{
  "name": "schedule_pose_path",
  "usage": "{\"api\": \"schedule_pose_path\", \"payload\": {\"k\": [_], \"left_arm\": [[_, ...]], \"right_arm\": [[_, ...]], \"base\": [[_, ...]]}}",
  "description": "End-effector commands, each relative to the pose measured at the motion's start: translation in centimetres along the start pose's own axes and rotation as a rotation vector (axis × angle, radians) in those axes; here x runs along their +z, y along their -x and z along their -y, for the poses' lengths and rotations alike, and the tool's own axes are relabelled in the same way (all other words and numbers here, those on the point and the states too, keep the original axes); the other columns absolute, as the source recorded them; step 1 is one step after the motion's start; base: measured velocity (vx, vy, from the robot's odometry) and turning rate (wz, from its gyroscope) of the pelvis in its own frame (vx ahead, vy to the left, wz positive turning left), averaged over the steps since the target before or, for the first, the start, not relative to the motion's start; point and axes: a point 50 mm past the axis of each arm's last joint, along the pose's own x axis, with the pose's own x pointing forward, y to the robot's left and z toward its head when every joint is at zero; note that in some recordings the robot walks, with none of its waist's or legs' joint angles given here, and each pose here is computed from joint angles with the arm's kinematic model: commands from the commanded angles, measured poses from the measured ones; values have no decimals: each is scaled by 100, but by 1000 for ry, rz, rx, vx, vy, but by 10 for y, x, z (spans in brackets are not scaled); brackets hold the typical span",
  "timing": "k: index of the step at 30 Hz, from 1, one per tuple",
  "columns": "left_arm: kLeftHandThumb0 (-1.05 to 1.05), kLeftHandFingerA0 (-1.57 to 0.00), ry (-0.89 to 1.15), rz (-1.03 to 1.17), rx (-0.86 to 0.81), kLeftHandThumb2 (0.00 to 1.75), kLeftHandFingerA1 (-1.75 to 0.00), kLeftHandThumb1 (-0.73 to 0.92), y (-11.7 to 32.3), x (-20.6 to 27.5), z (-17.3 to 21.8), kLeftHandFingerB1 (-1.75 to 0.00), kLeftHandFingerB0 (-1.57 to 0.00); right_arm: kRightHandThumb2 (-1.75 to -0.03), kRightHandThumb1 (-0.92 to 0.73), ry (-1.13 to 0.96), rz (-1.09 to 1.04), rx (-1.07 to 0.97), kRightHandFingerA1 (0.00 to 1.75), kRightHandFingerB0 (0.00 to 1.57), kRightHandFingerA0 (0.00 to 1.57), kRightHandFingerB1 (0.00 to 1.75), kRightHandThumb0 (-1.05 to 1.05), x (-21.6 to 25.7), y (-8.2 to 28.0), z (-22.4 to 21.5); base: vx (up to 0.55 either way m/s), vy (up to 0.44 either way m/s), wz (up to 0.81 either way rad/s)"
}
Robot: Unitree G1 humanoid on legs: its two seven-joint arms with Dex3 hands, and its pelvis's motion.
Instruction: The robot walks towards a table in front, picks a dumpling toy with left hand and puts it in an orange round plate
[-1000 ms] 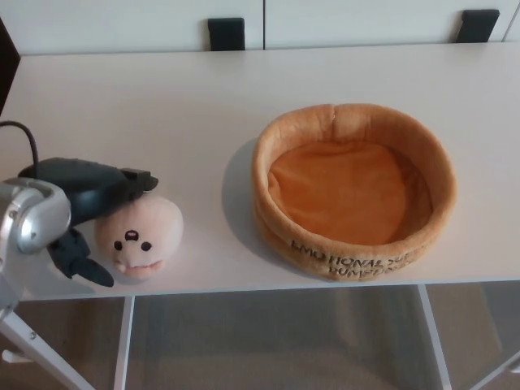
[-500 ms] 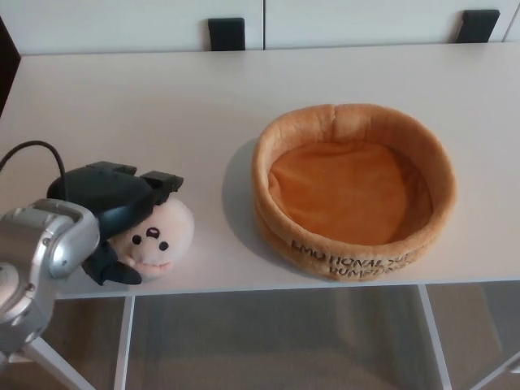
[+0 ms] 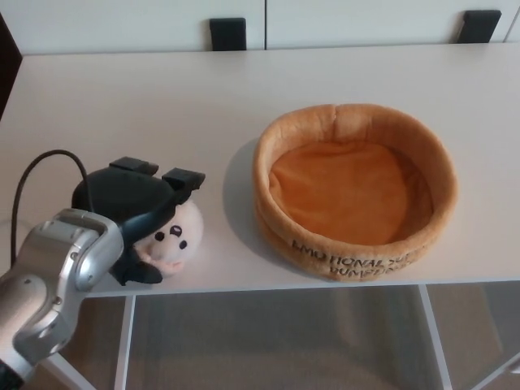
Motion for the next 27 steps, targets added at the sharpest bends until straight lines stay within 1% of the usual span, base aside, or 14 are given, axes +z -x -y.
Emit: {"api": "schedule_pose_path", "payload": {"k": [1,3,4,6,7,8,9,10,19,21,22,23,26,27], "left_arm": [[-17,-77,4,22,10,63,-136,71,1,-4,5,-40,-62],[-16,-79,12,27,11,64,-139,74,1,-5,8,-44,-72],[-14,-69,6,21,15,62,-152,73,-1,-7,12,-55,-87],[-14,-65,5,23,26,60,-156,74,-1,-8,14,-62,-84],[-14,-60,-4,19,38,55,-165,76,-2,-10,16,-92,-68],[-13,-59,-8,16,44,55,-167,78,-2,-11,18,-103,-62],[-13,-59,-9,12,45,55,-167,78,-3,-11,19,-103,-62],[-16,-59,-11,11,53,56,-168,79,-3,-13,20,-106,-59],[-13,-64,80,42,160,57,-167,79,0,-14,13,-93,-69],[-12,-67,220,78,299,54,-175,77,3,-11,-3,-68,-84],[-12,-67,278,86,350,54,-175,77,5,-10,-11,-68,-84],[-14,-71,315,86,388,58,-173,77,6,-9,-17,-84,-81],[-12,-73,378,92,460,59,-172,78,8,-6,-28,-90,-80],[-13,-81,410,98,505,68,-162,79,10,-5,-38,-89,-84]], "right_arm": [[-59,-65,-13,-5,-9,43,48,66,36,-33,-2,0,3],[-60,-65,-16,-3,-9,43,49,67,36,-34,-3,1,3],[-60,-65,-14,-5,-7,43,49,67,36,-35,-1,0,3],[-60,-65,-8,1,-9,43,49,66,36,-36,-1,0,3],[-79,-56,-16,-2,-9,54,46,61,48,-44,-1,0,4],[-79,-57,-26,-4,-7,54,45,61,47,-43,-1,0,4],[-79,-57,-36,-4,-4,54,45,61,47,-43,-1,0,4],[-60,-68,-43,-1,0,42,48,64,36,-36,-1,0,5],[-60,-67,-25,4,3,42,49,64,36,-36,-2,0,6],[-60,-67,-27,2,5,42,49,63,36,-36,-2,0,6],[-60,-67,-31,-2,5,42,49,63,36,-36,-3,0,5],[-60,-67,-31,-5,5,42,49,63,36,-36,-4,0,4],[-60,-67,-29,-8,6,42,49,63,36,-36,-4,1,4],[-60,-67,-32,-11,7,42,48,64,36,-35,-4,1,4]], "base": [[0,0,0],[0,0,0],[0,0,0],[0,0,0],[0,0,0],[0,0,0],[0,0,0],[0,0,0],[0,0,0],[0,0,0],[0,0,0],[0,0,0],[0,0,0],[0,0,0]]}}
